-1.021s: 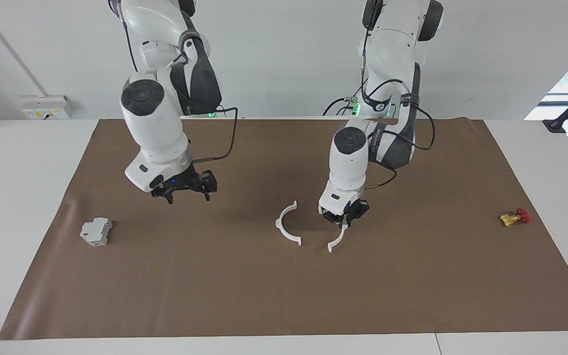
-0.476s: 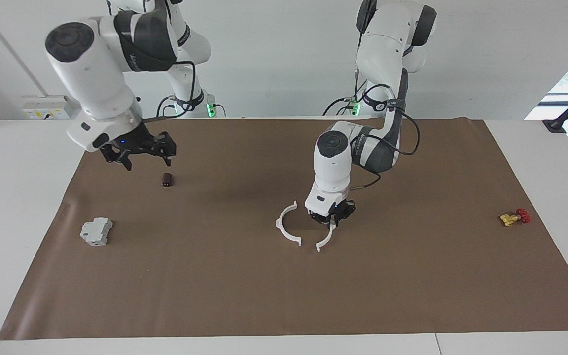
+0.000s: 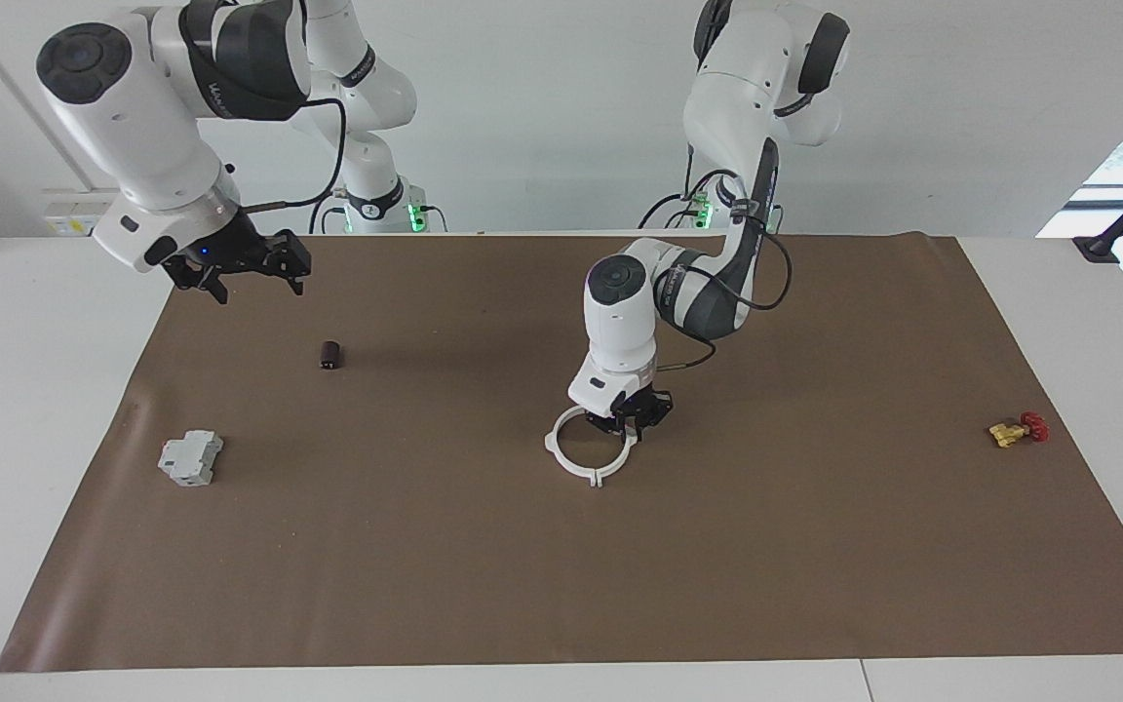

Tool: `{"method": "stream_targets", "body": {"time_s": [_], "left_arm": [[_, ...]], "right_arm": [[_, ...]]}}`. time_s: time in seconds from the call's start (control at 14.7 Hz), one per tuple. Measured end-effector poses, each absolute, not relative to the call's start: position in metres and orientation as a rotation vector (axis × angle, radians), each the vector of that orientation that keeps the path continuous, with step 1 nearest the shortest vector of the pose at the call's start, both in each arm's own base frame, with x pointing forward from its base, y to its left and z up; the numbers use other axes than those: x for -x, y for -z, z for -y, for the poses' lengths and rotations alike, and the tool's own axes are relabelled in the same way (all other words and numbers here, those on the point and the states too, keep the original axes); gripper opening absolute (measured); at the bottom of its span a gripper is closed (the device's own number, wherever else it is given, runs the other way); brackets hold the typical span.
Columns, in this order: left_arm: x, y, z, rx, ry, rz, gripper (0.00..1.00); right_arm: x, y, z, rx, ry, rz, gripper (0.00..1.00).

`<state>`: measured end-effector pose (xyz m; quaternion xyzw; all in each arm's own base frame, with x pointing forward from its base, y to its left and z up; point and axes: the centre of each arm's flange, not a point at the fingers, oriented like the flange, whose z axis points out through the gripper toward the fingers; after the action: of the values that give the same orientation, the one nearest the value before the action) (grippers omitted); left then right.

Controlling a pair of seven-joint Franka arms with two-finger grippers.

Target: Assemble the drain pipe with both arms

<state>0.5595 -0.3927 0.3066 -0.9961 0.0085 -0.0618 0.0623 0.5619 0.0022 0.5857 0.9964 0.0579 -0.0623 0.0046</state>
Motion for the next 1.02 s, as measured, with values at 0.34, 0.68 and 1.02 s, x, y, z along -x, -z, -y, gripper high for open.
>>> {"method": "stream_targets", "body": {"time_s": [0.34,0.68,1.02], "left_arm": [[-0.559,-0.306,0.392,3.013,0.192,-0.028,0.20],[-0.558,-0.306,0.392,3.017,0.202,-0.035,0.20],[-0.555,-0.306,0.391,3.022,0.220,-0.050,0.20]], "right_arm": [[-0.539,-0.623,0.018,-3.131,0.127,-0.121,1.00],[-0.537,-0.618,0.007,-3.129,0.141,-0.152,1.00],[-0.538,-0.618,0.004,-3.128,0.132,-0.158,1.00]]}}
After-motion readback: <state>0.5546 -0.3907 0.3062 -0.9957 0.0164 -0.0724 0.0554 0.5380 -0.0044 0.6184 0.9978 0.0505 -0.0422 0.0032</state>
